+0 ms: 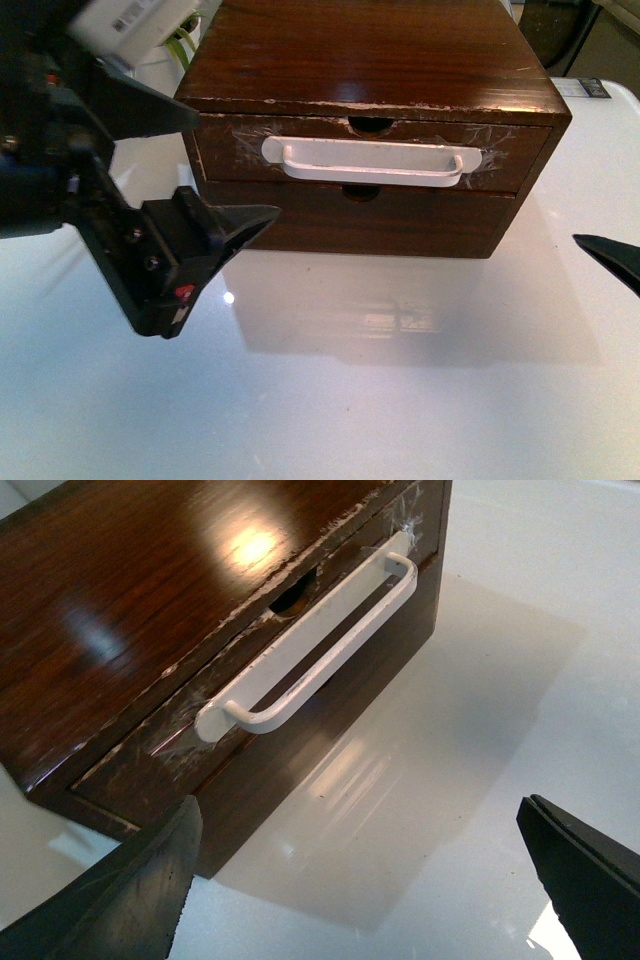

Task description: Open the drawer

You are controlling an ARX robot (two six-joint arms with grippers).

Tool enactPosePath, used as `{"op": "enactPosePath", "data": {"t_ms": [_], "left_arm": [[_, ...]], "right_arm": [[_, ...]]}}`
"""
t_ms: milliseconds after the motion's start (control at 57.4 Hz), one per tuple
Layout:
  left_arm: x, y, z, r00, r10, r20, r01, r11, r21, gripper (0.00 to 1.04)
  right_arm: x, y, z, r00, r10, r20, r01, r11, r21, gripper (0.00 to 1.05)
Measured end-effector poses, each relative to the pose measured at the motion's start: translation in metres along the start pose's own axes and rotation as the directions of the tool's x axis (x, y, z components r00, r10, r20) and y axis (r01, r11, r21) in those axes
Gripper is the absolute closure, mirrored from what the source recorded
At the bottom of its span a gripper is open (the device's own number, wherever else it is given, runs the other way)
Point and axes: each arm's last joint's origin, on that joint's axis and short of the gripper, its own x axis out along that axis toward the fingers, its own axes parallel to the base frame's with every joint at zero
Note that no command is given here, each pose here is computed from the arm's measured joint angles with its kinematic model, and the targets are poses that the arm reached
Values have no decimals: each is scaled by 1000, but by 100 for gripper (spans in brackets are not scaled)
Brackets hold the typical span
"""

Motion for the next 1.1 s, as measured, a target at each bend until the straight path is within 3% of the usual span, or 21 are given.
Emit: {"op": "enactPosePath", "data": {"t_ms": [400,1097], "left_arm": [[61,24,-3,994,-93,-57,103,969,223,8],[110,22,2,969,-227,-95,246,906,345,8]], "right_arm": [[71,-3,9,979,204,9,-197,954,-225,9],[114,-3,15,950,314,-6,-301,905,-301,9]]}}
